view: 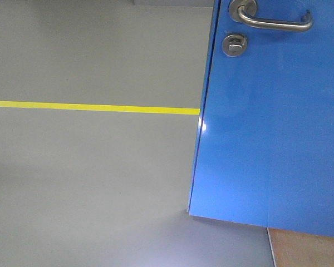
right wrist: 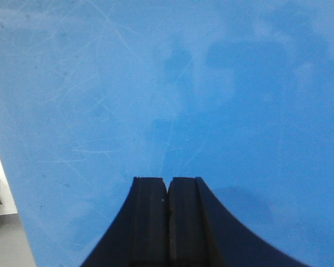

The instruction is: Move to blue door and open it

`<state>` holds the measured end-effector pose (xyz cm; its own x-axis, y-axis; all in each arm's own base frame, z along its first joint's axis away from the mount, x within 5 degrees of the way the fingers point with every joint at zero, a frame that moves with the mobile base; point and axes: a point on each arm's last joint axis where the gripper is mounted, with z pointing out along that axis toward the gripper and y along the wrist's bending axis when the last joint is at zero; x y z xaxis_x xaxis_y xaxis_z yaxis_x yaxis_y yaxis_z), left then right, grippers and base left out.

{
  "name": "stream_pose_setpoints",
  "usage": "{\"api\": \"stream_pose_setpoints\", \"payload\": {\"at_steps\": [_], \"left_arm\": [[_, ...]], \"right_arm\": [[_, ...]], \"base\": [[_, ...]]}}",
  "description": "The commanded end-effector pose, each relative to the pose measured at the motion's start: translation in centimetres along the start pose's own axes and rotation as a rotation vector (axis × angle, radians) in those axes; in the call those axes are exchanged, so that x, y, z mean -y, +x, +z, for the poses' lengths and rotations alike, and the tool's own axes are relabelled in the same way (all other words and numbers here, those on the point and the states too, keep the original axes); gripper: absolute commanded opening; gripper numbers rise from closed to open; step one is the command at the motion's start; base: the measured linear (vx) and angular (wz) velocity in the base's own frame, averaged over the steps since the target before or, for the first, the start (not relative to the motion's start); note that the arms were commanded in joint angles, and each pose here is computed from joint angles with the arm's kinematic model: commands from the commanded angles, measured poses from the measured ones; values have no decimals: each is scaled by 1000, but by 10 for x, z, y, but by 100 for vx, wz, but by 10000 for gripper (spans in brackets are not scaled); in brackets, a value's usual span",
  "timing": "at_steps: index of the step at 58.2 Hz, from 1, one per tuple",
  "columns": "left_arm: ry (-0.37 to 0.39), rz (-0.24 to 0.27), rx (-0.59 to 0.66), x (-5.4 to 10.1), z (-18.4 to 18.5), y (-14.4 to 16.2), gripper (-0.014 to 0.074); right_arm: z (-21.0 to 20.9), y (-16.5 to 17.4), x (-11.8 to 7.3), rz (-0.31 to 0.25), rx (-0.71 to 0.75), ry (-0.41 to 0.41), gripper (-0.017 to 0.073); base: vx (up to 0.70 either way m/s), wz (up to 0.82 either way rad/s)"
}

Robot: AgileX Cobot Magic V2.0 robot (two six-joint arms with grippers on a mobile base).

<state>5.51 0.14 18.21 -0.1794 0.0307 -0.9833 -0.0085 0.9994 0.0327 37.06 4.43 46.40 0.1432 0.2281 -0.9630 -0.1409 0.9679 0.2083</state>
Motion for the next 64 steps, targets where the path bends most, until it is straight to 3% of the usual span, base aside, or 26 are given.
{"api": "stream_pose_setpoints", "payload": {"at_steps": [1, 36, 44, 54, 64], "left_arm": [[9, -7, 115, 0, -4, -16, 73], [9, -7, 115, 0, -4, -16, 73], [9, -7, 115, 0, -4, -16, 73], [9, -7, 115, 0, -4, -16, 73], [9, -7, 115, 0, -4, -16, 73]], "right_arm": [[-11, -32, -4, -11, 145, -15, 12], [-11, -32, -5, -16, 144, -15, 12], [-29, -40, -11, -9, 90, -29, 12], [-74, -28, -11, -208, -25, -28, 12], [-145, 0, -3, -257, -91, -22, 12]], "base": [[-3, 5], [0, 1], [0, 0], [0, 0], [0, 0]]}}
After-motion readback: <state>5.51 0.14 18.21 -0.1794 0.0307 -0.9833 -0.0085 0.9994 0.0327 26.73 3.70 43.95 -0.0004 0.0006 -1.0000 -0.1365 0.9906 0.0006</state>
